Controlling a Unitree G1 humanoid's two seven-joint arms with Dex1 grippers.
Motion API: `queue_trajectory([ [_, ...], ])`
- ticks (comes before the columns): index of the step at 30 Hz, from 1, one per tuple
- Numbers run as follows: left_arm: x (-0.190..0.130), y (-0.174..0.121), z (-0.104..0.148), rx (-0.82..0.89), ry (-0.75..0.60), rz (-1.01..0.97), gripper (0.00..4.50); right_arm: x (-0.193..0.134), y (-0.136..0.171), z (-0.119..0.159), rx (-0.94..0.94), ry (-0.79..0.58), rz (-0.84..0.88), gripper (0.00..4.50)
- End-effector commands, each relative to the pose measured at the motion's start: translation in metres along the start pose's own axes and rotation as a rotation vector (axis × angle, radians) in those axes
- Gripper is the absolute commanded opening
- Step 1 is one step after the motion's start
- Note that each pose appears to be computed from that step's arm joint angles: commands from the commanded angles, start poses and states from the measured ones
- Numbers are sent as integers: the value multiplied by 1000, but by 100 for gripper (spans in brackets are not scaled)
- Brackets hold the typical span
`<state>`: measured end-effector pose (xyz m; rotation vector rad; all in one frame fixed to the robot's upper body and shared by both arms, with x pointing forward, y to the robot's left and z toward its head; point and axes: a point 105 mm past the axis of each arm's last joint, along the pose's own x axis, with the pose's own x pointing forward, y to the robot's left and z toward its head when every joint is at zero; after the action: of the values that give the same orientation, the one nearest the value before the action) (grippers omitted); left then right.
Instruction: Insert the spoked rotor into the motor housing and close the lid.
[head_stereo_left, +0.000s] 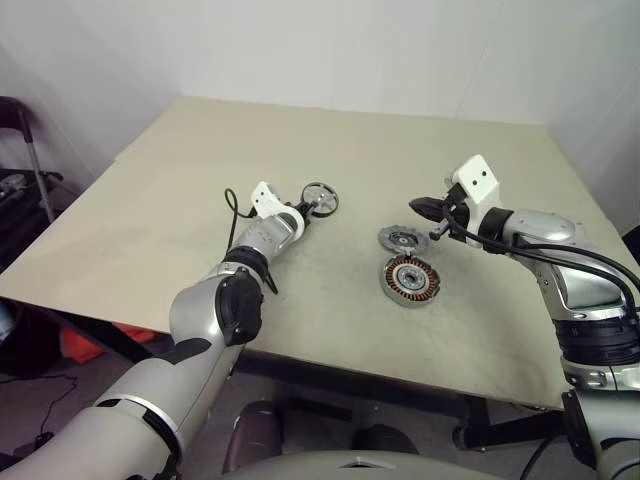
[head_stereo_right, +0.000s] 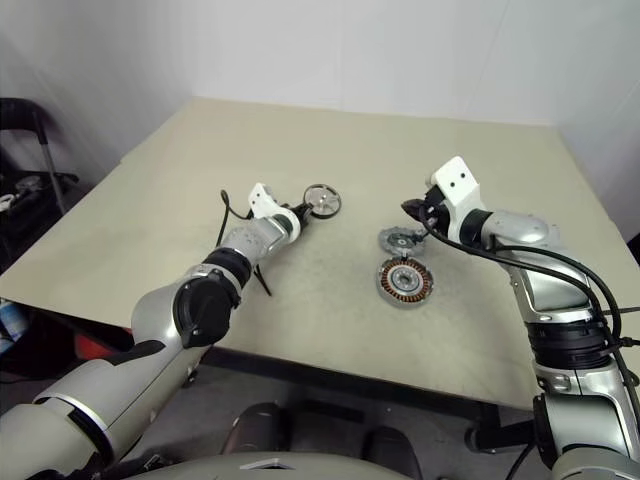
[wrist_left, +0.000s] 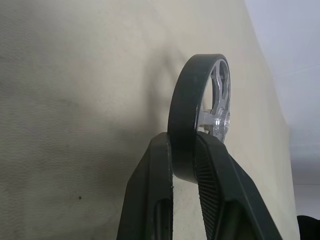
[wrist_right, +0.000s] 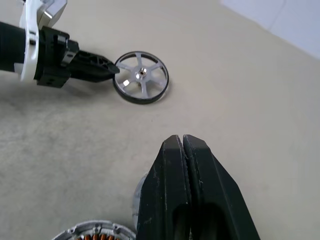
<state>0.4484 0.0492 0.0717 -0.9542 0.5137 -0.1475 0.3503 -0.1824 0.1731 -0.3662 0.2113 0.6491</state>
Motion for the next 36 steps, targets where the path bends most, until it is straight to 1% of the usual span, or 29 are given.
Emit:
queue_trajectory([
  [1,-1,-10,13,35,-37,-26,32,-1,-1,15,-36,-42,-11,0],
  [4,-1,-10,14,37,-40,-38,32,-1,0,15,-34,-44,-11,0],
  [11,-2,-27,14,29,-19,-135,32,-1,0,14,-33,-43,-14,0],
  [13,-3,-36,13,14,6,-192,32,-2,-5,12,-47,-32,-41,0],
  [16,-5,-47,5,-4,74,-254,32,-9,-30,7,-65,9,-139,0],
  [19,-12,-56,-11,-25,204,-346,32,-23,-71,-10,-114,117,-300,0],
  [20,-14,-58,-13,-35,230,-365,32,-26,-77,-14,-124,139,-324,0],
  [22,-21,-56,-26,-10,347,-367,32,-35,-84,-26,-164,199,-327,0],
  [24,-36,-66,-35,-33,495,-442,32,-53,-82,-48,-225,295,-269,0],
  [26,-48,-73,-41,-22,579,-490,32,-65,-79,-61,-255,348,-224,0],
  [30,-67,-94,-48,-42,665,-602,32,-84,-67,-73,-240,369,-135,0],
  [32,-71,-96,-53,-39,688,-609,32,-89,-64,-79,-244,392,-123,0],
  [36,-72,-90,-77,23,757,-556,32,-99,-62,-88,-246,429,-122,0],
])
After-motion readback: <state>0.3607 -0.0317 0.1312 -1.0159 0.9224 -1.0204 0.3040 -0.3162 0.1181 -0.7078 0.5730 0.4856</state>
